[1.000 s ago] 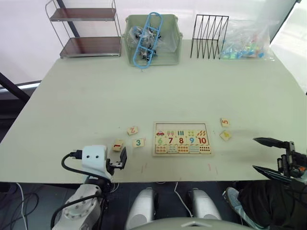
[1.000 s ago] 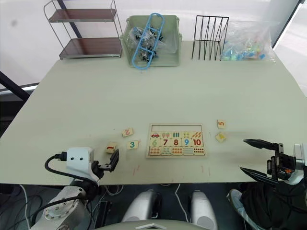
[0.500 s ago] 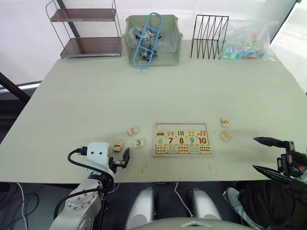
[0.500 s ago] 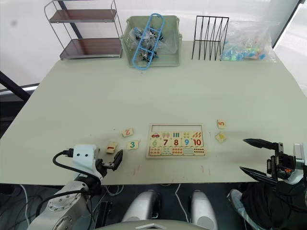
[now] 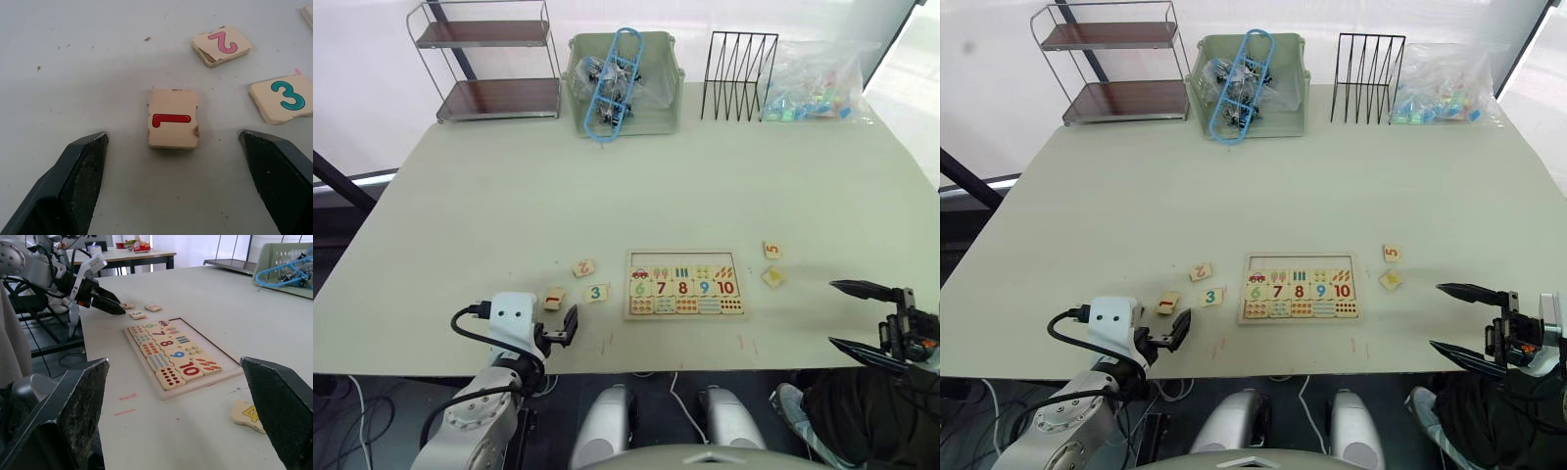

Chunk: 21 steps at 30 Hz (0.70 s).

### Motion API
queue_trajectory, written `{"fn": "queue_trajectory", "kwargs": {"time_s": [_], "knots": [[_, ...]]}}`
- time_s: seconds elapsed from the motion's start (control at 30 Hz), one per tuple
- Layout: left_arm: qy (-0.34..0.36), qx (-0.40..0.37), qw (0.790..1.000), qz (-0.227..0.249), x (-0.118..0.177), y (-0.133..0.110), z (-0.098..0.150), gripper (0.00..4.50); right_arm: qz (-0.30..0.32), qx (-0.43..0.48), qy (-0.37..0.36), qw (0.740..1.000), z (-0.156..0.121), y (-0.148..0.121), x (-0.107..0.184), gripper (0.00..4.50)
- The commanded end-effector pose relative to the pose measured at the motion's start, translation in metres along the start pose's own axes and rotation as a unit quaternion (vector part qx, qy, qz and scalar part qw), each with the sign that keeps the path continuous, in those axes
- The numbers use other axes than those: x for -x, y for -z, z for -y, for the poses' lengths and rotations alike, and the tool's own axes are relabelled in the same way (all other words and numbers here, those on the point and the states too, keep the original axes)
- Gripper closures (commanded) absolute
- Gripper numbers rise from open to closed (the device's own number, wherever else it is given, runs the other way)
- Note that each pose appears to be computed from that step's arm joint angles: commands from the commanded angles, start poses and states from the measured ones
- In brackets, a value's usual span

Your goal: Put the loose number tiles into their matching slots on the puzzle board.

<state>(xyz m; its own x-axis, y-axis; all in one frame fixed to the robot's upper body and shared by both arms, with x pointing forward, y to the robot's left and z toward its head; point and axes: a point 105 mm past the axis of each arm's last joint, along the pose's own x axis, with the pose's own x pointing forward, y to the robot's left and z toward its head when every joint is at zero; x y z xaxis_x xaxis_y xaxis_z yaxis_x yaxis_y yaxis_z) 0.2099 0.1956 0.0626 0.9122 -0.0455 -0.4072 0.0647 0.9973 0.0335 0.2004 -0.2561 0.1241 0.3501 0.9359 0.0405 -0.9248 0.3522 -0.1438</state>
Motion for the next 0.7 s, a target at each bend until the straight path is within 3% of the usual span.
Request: {"fn": "queue_trajectory", "kwargs": {"time_s": [0.03, 0.1, 0.27, 0.3, 0.57, 0.7], "knots": [[0.011, 0.014, 0.999, -0.035, 0.0, 0.016, 0.002, 0.52, 0.01, 0.016, -0.007, 1.0, 0.0, -0.006, -0.003, 0.0], [0.016, 0.014, 0.999, -0.033, -0.001, 0.015, 0.002, 1.1, 0.011, 0.016, -0.007, 1.0, 0.0, -0.006, -0.003, 0.0], [0.017, 0.011, 0.999, -0.033, -0.002, 0.015, 0.002, 3.33, 0.012, 0.017, -0.009, 1.0, 0.0, -0.006, -0.006, 0.0], [0.016, 0.011, 0.999, -0.034, -0.002, 0.015, 0.001, 3.59, 0.013, 0.017, -0.008, 1.0, 0.0, -0.006, -0.006, 0.0], [0.016, 0.003, 0.999, -0.033, -0.004, 0.013, -0.001, 3.59, 0.016, 0.019, -0.01, 1.0, 0.0, -0.008, -0.009, 0.0], [0.041, -0.038, 0.998, -0.017, -0.005, 0.003, -0.005, 3.59, 0.02, 0.02, -0.01, 1.0, 0.0, -0.009, -0.013, 0.0]]}}
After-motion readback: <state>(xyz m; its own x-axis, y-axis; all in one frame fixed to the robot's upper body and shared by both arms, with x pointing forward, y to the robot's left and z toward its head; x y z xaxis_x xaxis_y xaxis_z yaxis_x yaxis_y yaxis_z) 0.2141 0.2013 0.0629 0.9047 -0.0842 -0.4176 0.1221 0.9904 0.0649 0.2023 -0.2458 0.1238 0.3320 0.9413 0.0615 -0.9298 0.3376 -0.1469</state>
